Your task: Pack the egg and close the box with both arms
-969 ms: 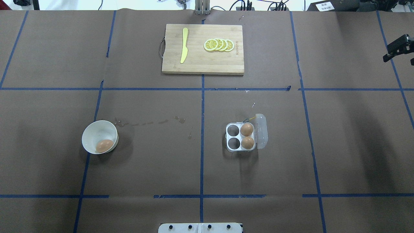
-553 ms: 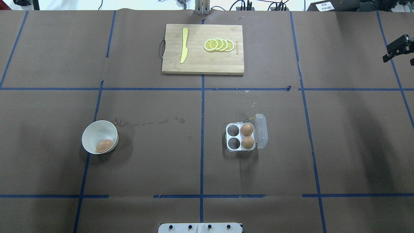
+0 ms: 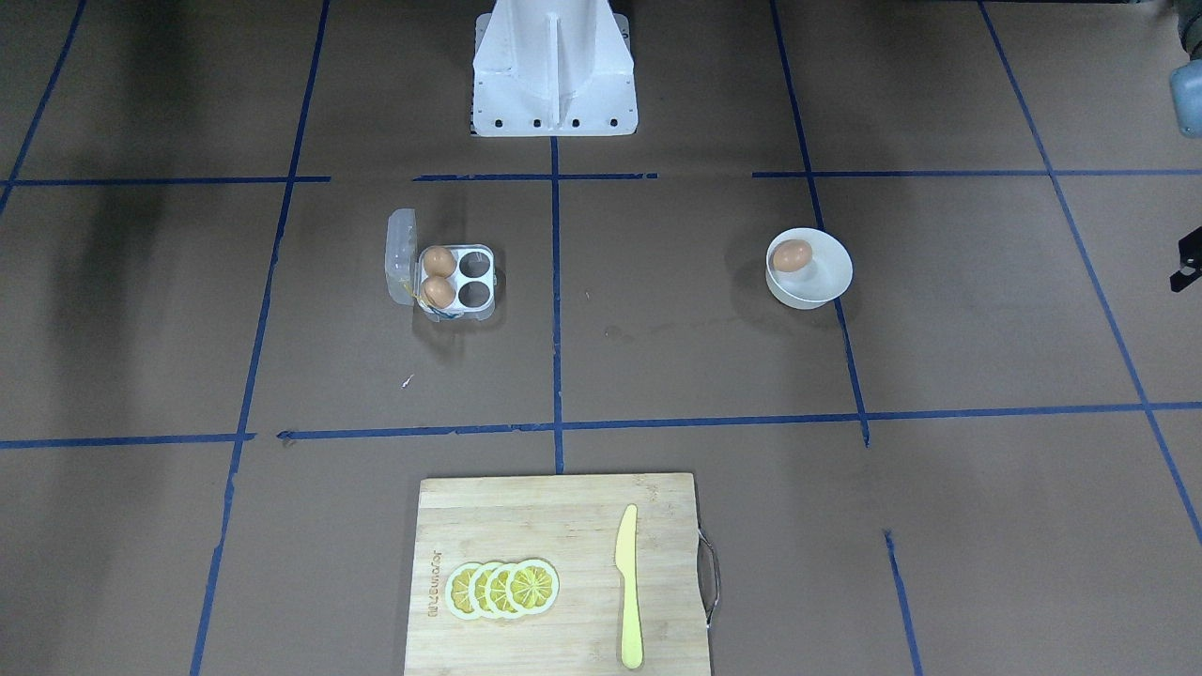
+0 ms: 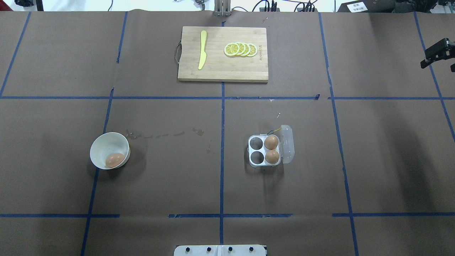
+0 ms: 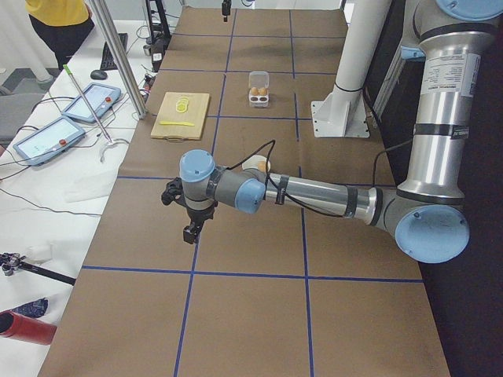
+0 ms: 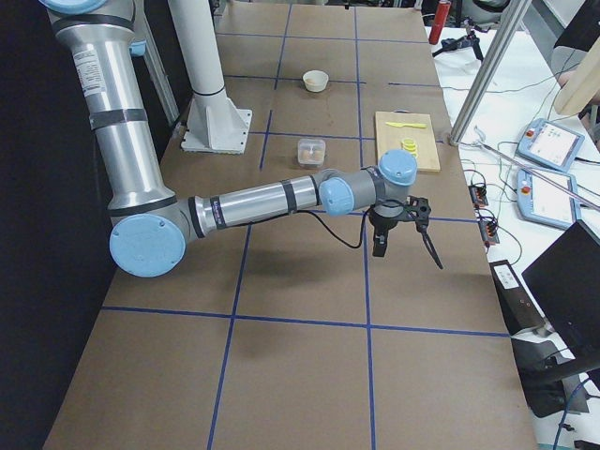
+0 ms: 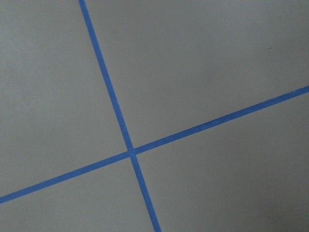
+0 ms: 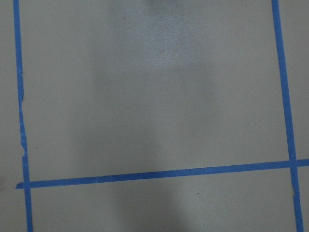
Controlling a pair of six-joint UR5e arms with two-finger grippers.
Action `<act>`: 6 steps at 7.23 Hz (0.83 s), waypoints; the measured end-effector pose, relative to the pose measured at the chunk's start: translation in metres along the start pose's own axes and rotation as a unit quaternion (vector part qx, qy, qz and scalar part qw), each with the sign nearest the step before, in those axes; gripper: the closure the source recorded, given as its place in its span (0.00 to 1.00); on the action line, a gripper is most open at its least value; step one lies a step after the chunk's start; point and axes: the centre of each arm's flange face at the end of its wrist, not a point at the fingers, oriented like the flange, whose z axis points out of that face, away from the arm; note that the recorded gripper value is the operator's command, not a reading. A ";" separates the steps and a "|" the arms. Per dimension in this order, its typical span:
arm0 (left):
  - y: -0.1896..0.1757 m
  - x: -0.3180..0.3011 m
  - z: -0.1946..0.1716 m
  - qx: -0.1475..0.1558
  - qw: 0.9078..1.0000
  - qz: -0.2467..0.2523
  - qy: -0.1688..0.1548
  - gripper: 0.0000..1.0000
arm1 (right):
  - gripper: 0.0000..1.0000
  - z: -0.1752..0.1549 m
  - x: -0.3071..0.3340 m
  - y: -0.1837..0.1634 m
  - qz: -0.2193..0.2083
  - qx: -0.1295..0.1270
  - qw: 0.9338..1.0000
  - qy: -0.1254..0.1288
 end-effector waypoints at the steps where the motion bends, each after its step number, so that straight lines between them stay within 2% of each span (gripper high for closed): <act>1: -0.011 0.031 0.002 0.005 1.000 0.015 0.008 0.00 | 0.00 0.000 0.000 0.001 -0.001 0.001 1.000 -0.001; 4: -0.031 0.116 0.007 0.025 0.995 0.086 0.038 0.00 | 0.00 0.001 -0.015 0.006 -0.016 0.001 1.000 -0.005; 6: -0.035 0.168 0.027 0.035 0.986 0.148 0.067 0.01 | 0.00 0.005 -0.030 0.010 -0.030 -0.001 1.000 -0.007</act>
